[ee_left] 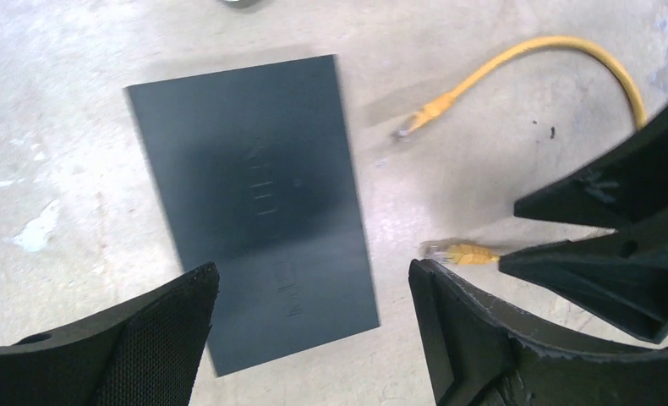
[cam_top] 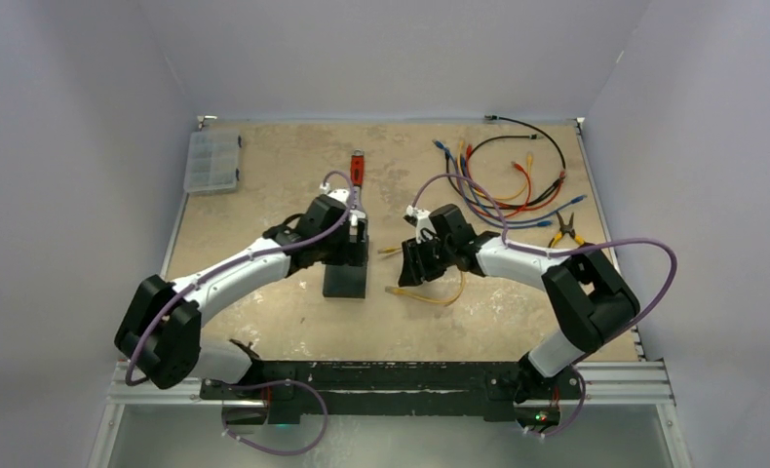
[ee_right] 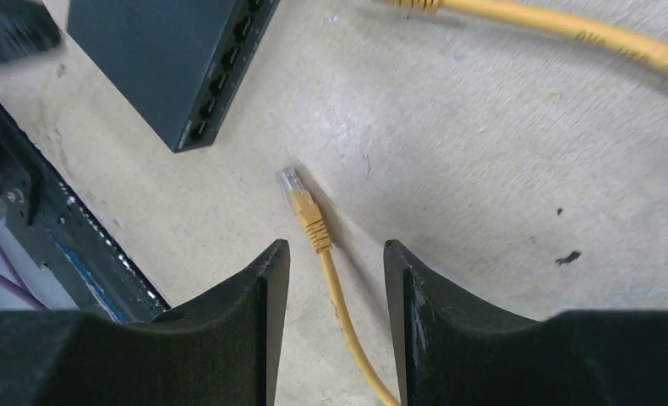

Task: Pull the plug from the switch port
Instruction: Pick up the connector from the center of the board, then place the connector at the center of the board.

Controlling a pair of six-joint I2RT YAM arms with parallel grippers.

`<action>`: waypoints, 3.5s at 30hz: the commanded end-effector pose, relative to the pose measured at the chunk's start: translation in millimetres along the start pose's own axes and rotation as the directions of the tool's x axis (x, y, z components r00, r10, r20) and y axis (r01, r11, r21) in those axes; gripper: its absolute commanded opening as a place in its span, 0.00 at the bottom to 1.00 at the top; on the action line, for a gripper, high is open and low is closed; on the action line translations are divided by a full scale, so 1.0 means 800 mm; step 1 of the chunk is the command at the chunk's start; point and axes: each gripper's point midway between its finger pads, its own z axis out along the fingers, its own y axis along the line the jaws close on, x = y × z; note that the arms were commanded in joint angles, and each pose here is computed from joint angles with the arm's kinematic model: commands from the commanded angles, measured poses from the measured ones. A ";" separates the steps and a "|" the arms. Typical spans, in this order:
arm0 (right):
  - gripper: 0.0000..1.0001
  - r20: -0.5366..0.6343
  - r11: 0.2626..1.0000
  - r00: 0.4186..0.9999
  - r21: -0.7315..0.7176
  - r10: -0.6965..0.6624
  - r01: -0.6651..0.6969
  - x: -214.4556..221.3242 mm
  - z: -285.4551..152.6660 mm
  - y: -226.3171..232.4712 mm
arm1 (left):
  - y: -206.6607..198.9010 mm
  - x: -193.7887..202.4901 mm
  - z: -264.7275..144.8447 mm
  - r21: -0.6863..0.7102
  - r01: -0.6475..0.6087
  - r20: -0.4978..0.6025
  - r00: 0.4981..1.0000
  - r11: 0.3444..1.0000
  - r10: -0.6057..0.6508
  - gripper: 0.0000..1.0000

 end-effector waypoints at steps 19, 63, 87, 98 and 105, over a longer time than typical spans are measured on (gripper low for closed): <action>0.12 -0.094 0.980 0.988 0.148 -0.120 0.133 0.024 0.005 0.015 | 0.085 -0.025 -0.027 0.156 0.225 0.008 0.973 0.962 -0.229 0.84; 0.00 0.667 0.944 0.736 0.303 -0.114 -0.129 -0.280 -0.286 -0.039 | 0.159 -0.023 -0.035 -0.164 0.099 -0.005 0.995 0.982 -0.101 0.83; 0.00 0.616 0.871 0.784 0.425 -0.078 -0.247 -0.313 -0.264 -0.158 | 0.156 -0.019 -0.031 -0.147 0.096 -0.022 0.995 0.985 -0.100 0.83; 0.00 0.539 0.894 0.842 0.387 -0.021 -0.225 -0.338 -0.199 -0.194 | 0.156 -0.019 -0.030 -0.146 0.096 -0.024 0.995 0.985 -0.100 0.83; 0.00 0.521 0.883 0.853 0.404 -0.008 -0.239 -0.356 -0.176 -0.220 | 0.156 -0.019 -0.030 -0.147 0.095 -0.024 0.995 0.985 -0.100 0.83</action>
